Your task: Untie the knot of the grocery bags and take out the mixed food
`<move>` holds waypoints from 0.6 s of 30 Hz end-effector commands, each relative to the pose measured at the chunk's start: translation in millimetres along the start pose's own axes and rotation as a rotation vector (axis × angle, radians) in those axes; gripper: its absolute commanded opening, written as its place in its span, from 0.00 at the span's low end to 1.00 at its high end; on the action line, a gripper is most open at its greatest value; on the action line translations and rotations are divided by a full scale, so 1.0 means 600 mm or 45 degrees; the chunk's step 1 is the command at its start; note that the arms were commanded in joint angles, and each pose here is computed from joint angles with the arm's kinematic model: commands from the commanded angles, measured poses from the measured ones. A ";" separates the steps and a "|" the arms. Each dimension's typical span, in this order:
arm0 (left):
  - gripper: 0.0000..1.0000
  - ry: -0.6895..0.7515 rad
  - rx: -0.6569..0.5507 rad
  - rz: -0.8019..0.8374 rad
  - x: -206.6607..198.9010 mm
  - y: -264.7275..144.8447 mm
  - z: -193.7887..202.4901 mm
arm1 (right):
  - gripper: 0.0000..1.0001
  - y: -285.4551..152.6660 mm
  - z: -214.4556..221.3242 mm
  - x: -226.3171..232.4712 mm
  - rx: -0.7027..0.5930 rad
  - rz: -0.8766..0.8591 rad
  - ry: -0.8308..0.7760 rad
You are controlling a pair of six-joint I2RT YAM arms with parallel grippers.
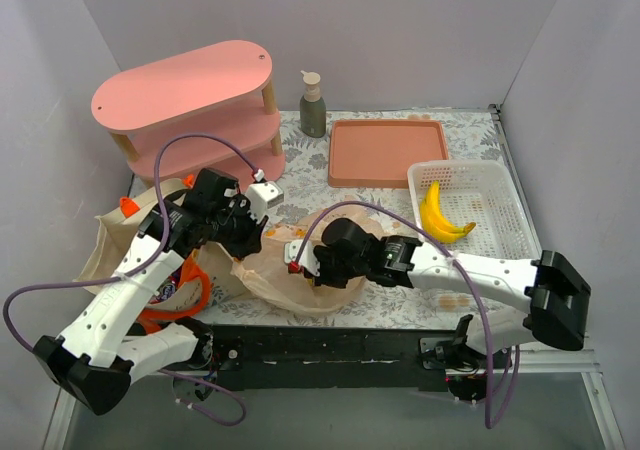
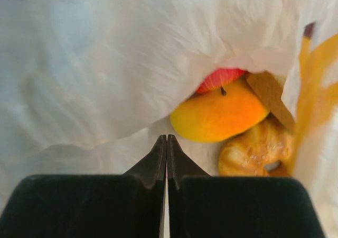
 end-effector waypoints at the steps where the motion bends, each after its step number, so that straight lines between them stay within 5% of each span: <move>1: 0.00 0.020 -0.076 0.005 -0.002 -0.017 -0.031 | 0.01 0.021 0.007 -0.045 0.016 0.226 0.176; 5: 0.00 0.016 -0.080 -0.025 0.005 -0.022 -0.038 | 0.01 0.027 0.029 -0.098 0.069 0.451 0.417; 9: 0.00 0.001 -0.079 -0.009 0.005 -0.023 -0.040 | 0.01 0.050 0.021 -0.112 0.065 0.441 0.506; 12: 0.00 -0.002 -0.079 -0.008 0.005 -0.024 -0.039 | 0.21 0.073 0.014 -0.111 0.052 0.400 0.583; 13: 0.00 -0.006 -0.077 -0.009 0.006 -0.023 -0.037 | 0.37 0.081 0.014 -0.109 0.050 0.376 0.599; 18: 0.00 -0.017 -0.081 -0.010 0.007 -0.023 -0.036 | 0.59 0.113 0.026 -0.104 0.093 0.346 0.678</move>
Point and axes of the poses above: each gripper's point midway between its finger pads, its own y axis out along the fingers, its own x axis along the line the jaws close on, z = x × y, the point moved 5 cm from there along -y, back along the fingers, and after that the axes turned 3 degrees about -y, right-handed, at the moved point
